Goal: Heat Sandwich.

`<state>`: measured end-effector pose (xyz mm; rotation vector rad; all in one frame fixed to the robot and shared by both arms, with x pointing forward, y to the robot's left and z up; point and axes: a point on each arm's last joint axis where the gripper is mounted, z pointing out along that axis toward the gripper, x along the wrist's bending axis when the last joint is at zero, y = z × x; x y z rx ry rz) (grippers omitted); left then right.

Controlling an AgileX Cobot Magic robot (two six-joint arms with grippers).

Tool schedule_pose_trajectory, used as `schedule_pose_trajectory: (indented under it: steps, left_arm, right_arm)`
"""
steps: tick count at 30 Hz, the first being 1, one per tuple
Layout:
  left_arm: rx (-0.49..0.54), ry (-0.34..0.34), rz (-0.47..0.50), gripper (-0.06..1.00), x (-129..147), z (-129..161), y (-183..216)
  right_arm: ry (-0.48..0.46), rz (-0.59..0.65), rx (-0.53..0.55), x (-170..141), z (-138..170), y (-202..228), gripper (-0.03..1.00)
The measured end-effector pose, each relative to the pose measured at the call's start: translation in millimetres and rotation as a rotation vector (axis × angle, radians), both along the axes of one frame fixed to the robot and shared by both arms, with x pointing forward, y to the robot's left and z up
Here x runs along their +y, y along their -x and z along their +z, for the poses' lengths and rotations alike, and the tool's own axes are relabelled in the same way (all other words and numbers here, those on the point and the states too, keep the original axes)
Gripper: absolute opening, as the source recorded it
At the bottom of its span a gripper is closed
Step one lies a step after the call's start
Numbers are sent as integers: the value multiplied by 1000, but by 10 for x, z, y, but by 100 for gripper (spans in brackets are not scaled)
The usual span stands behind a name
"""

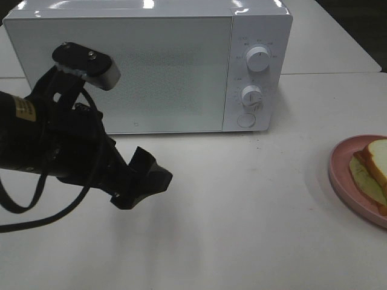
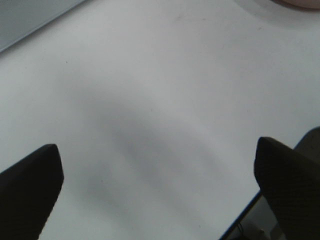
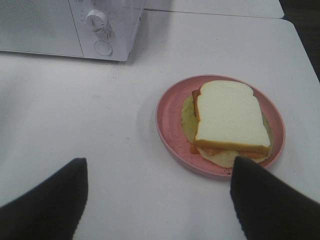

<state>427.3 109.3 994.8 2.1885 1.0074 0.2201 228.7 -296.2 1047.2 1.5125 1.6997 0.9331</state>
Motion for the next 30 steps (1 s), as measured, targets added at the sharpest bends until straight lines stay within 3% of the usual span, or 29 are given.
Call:
schedule_pose_trajectory:
  steps: [4,14,16,21,30]
  left_arm:
    - [121,-40,113,99,286,-13,-95]
    - [200,-96,322,99,985,141,-207]
    - [223,-105,405,99,1242,219,-178]
    - [257,-118,518,99,1573,340,-53]
    - [186,-96,684,99,1904,573,370]
  right_arm:
    - [0,0,0,0,0,0,76]
    - [0,0,0,0,0,0,76]
    - [0,0,0,0,0,0,76]
    - [0,0,0,0,0,0,76]
    - [0,0,0,0,0,0,76]
